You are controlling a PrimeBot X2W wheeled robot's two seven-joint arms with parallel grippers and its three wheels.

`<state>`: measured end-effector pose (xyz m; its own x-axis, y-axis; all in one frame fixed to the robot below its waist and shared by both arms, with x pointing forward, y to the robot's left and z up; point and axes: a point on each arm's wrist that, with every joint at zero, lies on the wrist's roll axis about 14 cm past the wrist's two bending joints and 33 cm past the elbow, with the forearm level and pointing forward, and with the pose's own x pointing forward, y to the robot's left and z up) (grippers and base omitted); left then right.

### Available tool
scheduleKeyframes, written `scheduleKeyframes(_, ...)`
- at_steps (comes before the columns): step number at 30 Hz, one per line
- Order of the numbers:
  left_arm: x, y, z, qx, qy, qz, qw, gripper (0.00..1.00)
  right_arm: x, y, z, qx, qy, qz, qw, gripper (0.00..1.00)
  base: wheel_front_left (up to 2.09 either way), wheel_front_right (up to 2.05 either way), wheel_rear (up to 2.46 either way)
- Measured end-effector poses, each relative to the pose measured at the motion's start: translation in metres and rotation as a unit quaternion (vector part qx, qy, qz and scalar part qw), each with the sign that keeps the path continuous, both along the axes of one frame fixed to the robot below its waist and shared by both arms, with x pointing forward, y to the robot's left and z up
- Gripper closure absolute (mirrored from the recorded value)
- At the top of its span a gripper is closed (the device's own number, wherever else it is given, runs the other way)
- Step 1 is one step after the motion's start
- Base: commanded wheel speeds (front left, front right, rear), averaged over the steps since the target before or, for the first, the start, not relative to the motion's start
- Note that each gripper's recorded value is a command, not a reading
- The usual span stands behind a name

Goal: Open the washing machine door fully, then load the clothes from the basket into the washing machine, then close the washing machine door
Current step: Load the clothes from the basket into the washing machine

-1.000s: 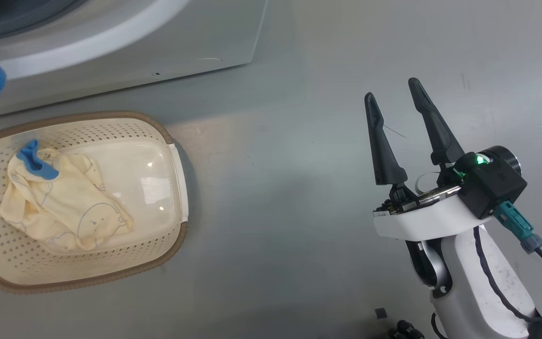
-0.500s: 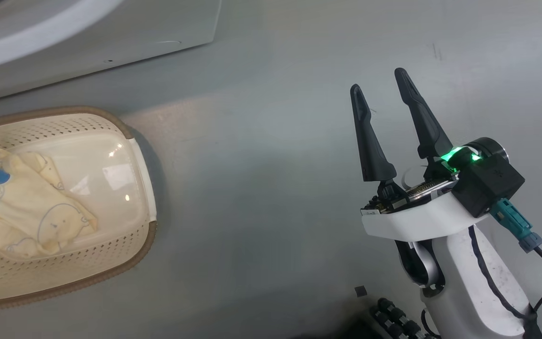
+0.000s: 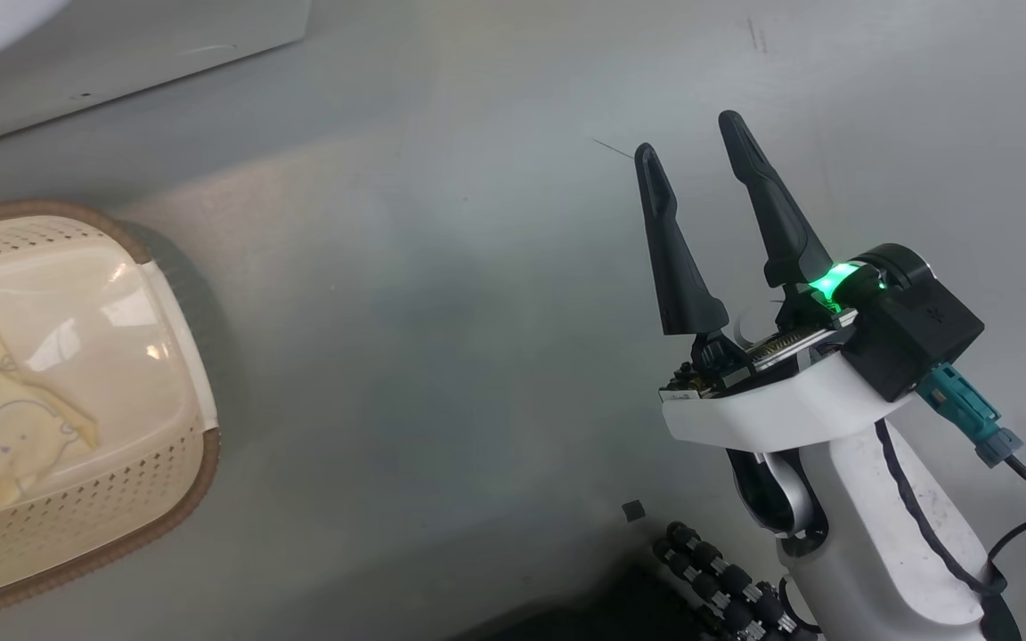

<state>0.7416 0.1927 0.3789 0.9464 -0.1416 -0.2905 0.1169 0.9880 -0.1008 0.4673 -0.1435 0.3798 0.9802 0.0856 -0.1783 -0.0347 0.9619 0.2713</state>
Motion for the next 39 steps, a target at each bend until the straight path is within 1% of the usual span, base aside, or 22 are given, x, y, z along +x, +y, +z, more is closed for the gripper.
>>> scheduleKeyframes(6,0.026,-0.001,0.032,0.013,-0.078,0.005,0.997,1.0,0.001,-0.008,-0.002,-0.007,0.004,-0.01,1.0,0.0,0.0,0.0,0.0)
scheduleKeyframes(9,0.032,-0.005,0.033,0.013,-0.097,0.005,0.995,1.0,0.0,-0.012,-0.006,-0.012,0.01,-0.016,1.0,0.0,0.0,0.0,0.0)
scheduleKeyframes(16,0.033,-0.009,-0.006,0.014,-0.058,0.006,0.998,1.0,-0.001,-0.016,-0.011,-0.015,0.019,-0.024,0.999,0.0,0.0,0.0,0.0)
scheduleKeyframes(21,0.032,-0.007,-0.014,0.012,-0.054,0.01,0.998,1.0,0.003,-0.016,-0.01,-0.016,0.014,-0.023,0.999,0.0,0.0,0.0,0.0)
scheduleKeyframes(22,0.031,-0.007,-0.015,0.011,-0.052,0.011,0.999,0.84,0.003,-0.015,-0.01,-0.016,0.014,-0.023,1.0,0.0,0.0,0.0,0.0)
scheduleKeyframes(23,0.031,-0.007,-0.015,0.01,-0.055,0.011,0.998,0.56,0.004,-0.015,-0.011,-0.015,0.014,-0.022,1.0,0.0,0.0,0.0,0.0)
scheduleKeyframes(24,0.031,-0.006,-0.015,0.009,-0.057,0.012,0.998,0.0,0.004,-0.014,-0.011,-0.015,0.014,-0.022,1.0,0.0,0.0,0.0,0.0)
scheduleKeyframes(39,0.026,-0.007,0.0,0.012,-0.077,0.009,0.997,0.0,0.007,-0.011,-0.005,-0.011,0.004,-0.018,1.0,0.0,0.0,0.0,0.0)
